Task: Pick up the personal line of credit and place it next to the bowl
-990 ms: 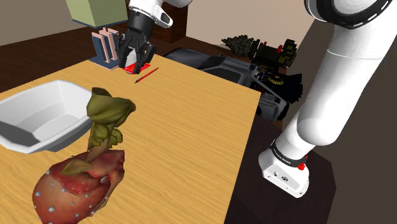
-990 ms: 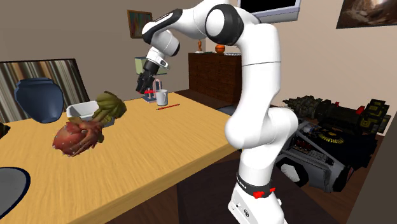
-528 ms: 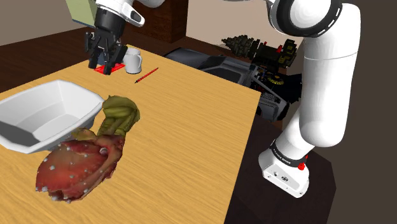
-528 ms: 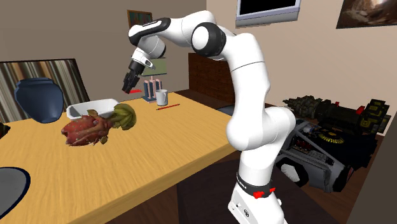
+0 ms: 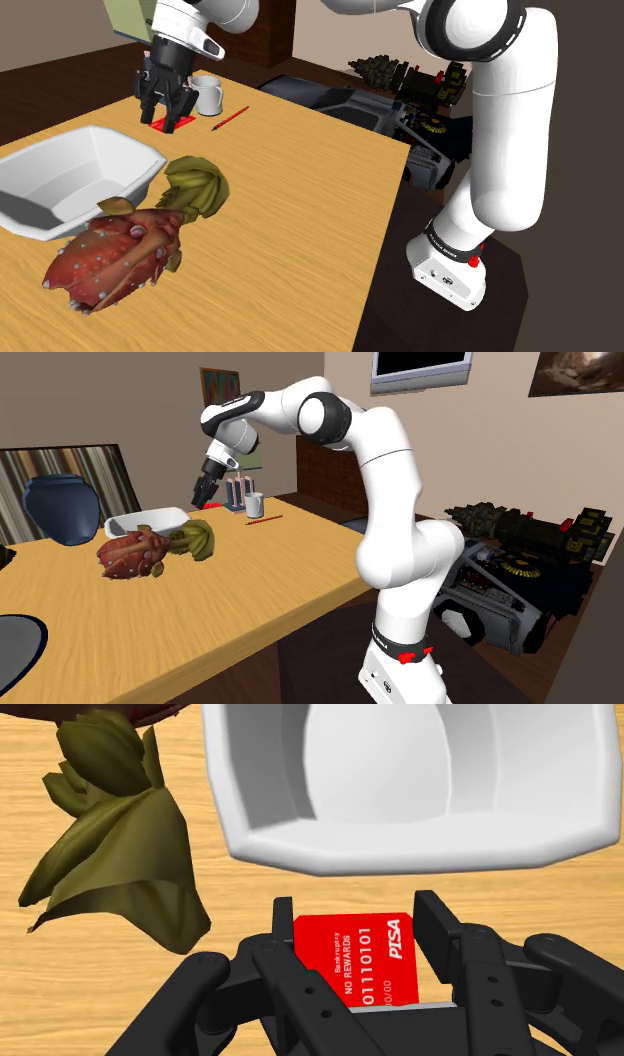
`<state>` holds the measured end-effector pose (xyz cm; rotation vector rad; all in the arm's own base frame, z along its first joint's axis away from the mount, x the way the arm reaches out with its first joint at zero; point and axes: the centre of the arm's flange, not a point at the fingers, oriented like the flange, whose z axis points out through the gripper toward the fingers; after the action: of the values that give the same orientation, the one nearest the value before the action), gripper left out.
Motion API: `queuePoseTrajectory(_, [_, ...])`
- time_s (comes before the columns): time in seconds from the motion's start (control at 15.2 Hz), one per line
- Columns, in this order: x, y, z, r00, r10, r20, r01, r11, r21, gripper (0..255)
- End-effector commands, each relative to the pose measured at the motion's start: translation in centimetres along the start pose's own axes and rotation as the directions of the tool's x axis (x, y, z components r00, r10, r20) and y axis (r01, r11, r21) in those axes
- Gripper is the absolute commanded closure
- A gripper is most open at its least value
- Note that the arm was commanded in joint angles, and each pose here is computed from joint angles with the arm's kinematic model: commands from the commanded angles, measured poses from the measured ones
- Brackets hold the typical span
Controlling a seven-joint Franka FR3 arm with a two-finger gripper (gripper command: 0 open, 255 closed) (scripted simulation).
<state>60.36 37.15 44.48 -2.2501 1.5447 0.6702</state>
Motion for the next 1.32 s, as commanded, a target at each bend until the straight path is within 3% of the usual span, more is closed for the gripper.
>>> queuePoseTrajectory(0.0, [0.8, 0.1, 1.0, 1.000, 0.000, 0.000, 0.000, 1.000, 0.000, 255])
queuePoseTrajectory(1.25, [6.3, 0.2, 9.4, 1.000, 0.000, 0.000, 0.000, 1.000, 0.000, 255])
